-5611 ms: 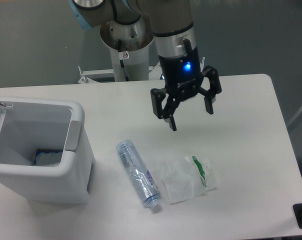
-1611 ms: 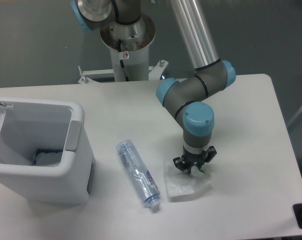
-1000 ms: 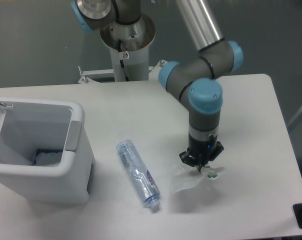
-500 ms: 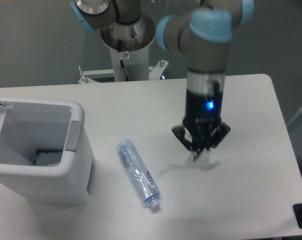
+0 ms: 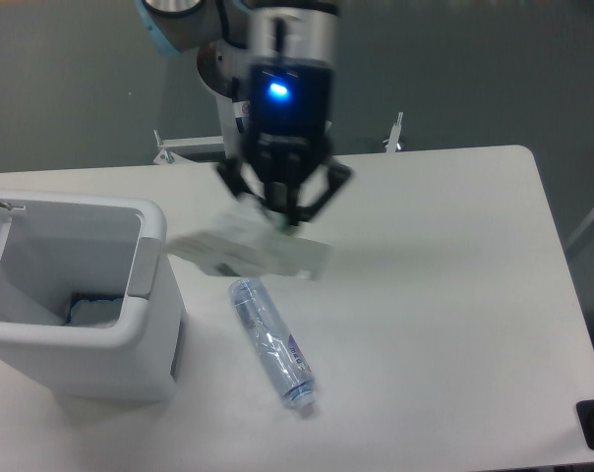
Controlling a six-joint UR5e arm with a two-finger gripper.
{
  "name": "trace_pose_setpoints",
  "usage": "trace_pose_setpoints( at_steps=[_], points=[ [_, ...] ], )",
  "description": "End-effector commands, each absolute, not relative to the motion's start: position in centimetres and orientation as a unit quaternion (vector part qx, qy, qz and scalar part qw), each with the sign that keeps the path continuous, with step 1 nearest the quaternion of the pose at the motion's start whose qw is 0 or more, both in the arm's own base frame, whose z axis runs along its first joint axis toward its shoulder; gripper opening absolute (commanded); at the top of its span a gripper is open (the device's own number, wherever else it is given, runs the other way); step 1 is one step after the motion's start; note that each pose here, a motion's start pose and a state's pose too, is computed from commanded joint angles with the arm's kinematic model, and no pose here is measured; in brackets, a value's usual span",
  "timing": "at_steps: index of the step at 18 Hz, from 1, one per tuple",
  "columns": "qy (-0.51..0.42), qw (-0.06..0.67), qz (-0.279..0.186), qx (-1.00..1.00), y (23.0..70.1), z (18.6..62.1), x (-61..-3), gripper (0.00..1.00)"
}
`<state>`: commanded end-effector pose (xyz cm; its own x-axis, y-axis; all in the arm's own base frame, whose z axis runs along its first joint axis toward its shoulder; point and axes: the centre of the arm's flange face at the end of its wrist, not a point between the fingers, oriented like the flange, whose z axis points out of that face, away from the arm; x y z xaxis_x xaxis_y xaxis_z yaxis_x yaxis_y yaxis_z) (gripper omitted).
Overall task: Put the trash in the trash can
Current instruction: 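Lift the bag and carry it over the white trash bin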
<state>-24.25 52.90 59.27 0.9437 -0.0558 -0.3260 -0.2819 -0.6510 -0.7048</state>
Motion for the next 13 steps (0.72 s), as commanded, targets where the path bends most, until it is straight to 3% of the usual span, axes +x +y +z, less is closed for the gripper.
trace_pose_setpoints(
  at_steps=[3,13],
  points=[
    [0.144,0.403,0.131,-0.894,54.6,58.5,-20.8,0.0],
    [0.229,0.352,0.118,-0.9,57.8,52.3,-17.2,0.0]
  ],
)
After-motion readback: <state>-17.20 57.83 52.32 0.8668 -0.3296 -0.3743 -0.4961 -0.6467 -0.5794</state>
